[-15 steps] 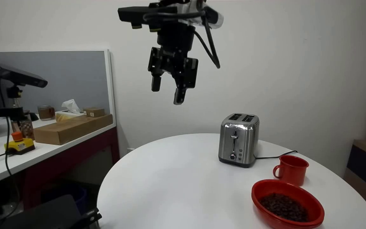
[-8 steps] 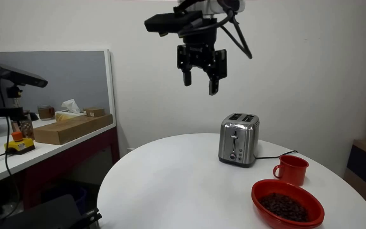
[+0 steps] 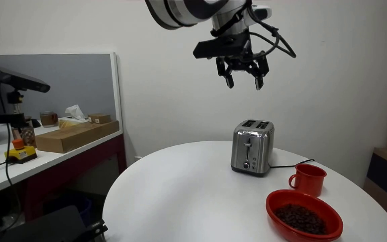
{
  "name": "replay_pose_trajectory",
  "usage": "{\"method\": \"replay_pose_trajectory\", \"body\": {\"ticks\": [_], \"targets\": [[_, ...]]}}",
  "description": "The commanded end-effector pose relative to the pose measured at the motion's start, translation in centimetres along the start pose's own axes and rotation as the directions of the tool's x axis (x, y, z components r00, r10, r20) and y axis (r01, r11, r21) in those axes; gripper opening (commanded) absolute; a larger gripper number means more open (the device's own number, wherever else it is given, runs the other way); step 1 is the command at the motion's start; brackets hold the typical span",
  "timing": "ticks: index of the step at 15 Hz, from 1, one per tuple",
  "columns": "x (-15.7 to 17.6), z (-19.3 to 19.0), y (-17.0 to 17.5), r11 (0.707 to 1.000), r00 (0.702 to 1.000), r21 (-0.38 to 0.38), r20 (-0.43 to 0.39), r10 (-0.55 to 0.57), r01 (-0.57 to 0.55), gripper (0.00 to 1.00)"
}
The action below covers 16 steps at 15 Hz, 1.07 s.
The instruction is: Push the switch of the toaster down
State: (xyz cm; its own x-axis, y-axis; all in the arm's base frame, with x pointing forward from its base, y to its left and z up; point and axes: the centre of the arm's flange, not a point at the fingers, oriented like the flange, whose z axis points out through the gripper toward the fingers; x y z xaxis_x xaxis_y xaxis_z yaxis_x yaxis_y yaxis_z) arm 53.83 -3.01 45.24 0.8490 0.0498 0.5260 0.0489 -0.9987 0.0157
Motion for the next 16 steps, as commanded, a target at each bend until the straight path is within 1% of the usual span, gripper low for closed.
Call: {"method": "replay_pose_trajectory", "body": {"ticks": [1,2,3,5,6,7,8,10,12,13,15,16], "targets": [[3.6,5.7,-1.0,0.986,0.986,-0.090,-0.075,-0.150,0.143,1.00],[3.8,6.9,-1.2,0.979,0.979,-0.104,-0.084,-0.187,0.178,0.84],[4.0,8.0,-1.3,0.972,0.972,-0.114,-0.090,-0.215,0.204,0.74],[4.3,9.7,-1.0,0.964,0.964,-0.125,-0.099,-0.248,0.235,0.60],[4.5,10.5,-0.9,0.963,0.962,-0.124,-0.103,-0.252,0.239,0.50],[4.6,11.1,-0.8,0.964,0.962,-0.122,-0.107,-0.250,0.237,0.44],[4.7,11.6,-0.8,0.970,0.967,-0.108,-0.106,-0.230,0.219,0.34],[4.8,12.2,-1.2,0.988,0.989,-0.035,-0.022,-0.148,0.147,0.19],[4.7,12.7,-1.9,0.997,0.995,0.029,0.059,-0.075,0.073,0.06],[4.7,12.9,-2.3,0.998,0.994,0.055,0.096,-0.046,0.041,0.00],[4.8,13.0,-2.6,0.996,0.987,0.094,0.161,-0.020,0.005,0.00],[4.9,13.2,-2.4,0.995,0.984,0.095,0.176,-0.018,0.002,0.00]]}}
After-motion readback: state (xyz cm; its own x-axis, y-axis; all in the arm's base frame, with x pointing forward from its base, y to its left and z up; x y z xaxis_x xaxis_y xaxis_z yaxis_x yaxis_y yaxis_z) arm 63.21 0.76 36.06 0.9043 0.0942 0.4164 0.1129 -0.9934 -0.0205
